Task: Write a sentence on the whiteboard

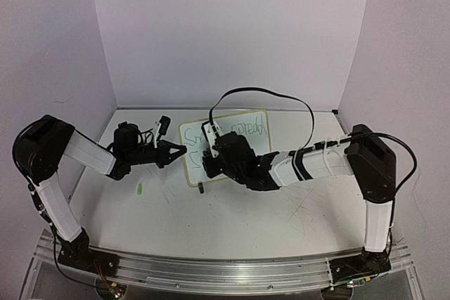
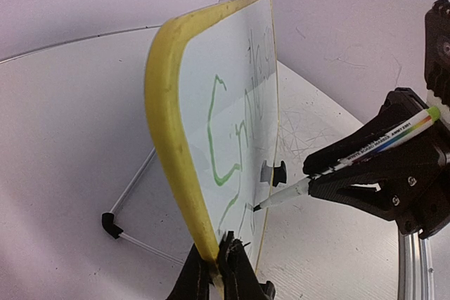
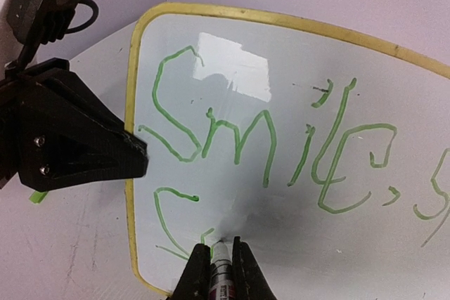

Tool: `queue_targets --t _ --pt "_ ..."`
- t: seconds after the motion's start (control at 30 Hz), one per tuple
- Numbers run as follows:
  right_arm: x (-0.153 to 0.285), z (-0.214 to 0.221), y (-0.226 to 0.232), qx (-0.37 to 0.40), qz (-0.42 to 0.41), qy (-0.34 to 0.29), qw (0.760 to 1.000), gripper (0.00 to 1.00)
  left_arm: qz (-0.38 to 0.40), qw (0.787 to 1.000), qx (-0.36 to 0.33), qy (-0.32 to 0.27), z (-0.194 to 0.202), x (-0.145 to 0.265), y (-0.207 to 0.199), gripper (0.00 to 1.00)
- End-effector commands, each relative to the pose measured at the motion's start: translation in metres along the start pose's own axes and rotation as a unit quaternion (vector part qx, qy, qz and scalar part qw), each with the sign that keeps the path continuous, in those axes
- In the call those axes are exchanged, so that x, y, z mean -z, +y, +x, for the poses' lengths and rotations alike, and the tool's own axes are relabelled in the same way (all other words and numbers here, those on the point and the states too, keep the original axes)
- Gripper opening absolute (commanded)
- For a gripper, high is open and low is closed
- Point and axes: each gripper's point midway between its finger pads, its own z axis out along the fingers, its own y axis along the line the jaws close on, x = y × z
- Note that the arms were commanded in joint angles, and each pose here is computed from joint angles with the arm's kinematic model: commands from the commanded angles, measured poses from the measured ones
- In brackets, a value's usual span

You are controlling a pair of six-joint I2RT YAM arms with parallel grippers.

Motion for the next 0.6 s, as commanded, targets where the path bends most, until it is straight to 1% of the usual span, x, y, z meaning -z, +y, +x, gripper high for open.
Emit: queue_targets --t 0.0,0.17,0.57 --pt "0.011 -0.049 -0.031 -0.015 0.047 -0.054 0.997 0.00 -0.068 0.996 -0.011 0.050 0.032 0.001 0.030 0.00" --pt "0.008 -0.044 -0.030 -0.010 0.045 -0.049 0.998 0.00 -0.068 0.996 -0.010 0.051 0.033 0.001 0.030 0.00" --pt "0.004 0.004 -0.020 -0.024 0.020 0.002 1.000 0.00 -0.068 0.996 -0.010 0.051 0.033 0.001 0.030 0.00"
